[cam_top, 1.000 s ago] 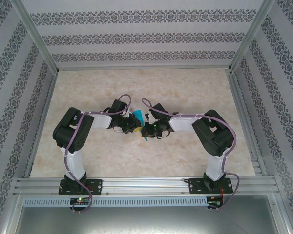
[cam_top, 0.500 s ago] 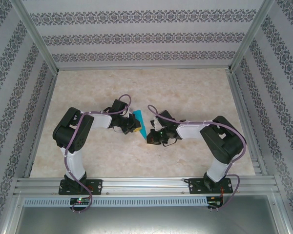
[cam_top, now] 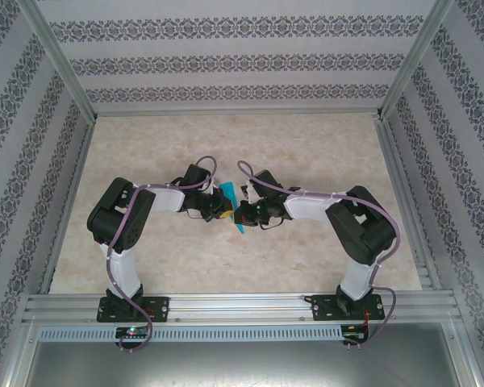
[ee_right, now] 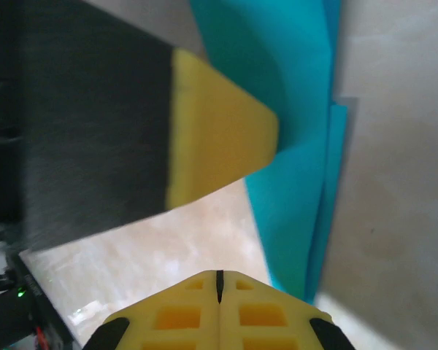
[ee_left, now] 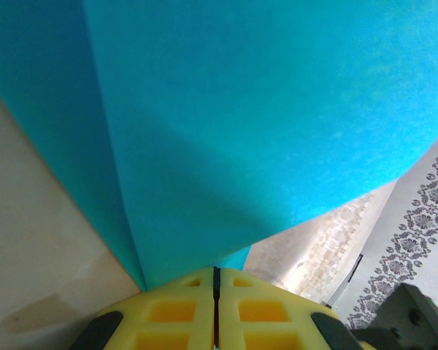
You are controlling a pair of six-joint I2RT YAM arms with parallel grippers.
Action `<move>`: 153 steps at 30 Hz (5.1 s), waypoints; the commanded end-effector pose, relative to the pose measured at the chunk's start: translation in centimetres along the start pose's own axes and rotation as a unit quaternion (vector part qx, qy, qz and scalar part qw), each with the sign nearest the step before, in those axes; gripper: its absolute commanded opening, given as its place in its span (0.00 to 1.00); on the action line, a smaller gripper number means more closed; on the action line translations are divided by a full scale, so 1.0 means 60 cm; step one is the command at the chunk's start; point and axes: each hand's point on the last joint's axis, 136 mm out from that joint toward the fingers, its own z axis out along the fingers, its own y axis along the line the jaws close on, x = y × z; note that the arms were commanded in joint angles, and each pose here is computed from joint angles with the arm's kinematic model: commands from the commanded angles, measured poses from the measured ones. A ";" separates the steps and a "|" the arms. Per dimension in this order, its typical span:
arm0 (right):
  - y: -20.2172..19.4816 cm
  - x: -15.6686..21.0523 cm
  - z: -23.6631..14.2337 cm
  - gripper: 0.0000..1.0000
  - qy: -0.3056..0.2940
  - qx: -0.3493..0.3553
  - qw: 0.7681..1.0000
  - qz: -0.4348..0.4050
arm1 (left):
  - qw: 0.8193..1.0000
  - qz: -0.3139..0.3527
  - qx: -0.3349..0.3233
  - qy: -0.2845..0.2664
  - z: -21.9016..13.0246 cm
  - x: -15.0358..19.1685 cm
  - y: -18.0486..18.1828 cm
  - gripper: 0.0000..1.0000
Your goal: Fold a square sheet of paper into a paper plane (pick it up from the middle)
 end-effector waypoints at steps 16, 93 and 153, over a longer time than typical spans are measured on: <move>-0.085 0.032 0.010 0.00 0.040 0.069 0.997 0.018 | 0.990 0.132 0.013 -0.050 -0.072 -0.064 -0.059 0.24; -0.135 0.108 0.018 0.00 0.116 0.108 0.985 0.062 | 0.983 0.181 0.027 -0.026 -0.006 -0.007 -0.042 0.00; -0.129 -0.076 -0.238 0.98 -0.253 0.154 0.952 0.071 | 0.937 0.075 -0.322 -0.117 -0.086 -0.004 -0.019 0.90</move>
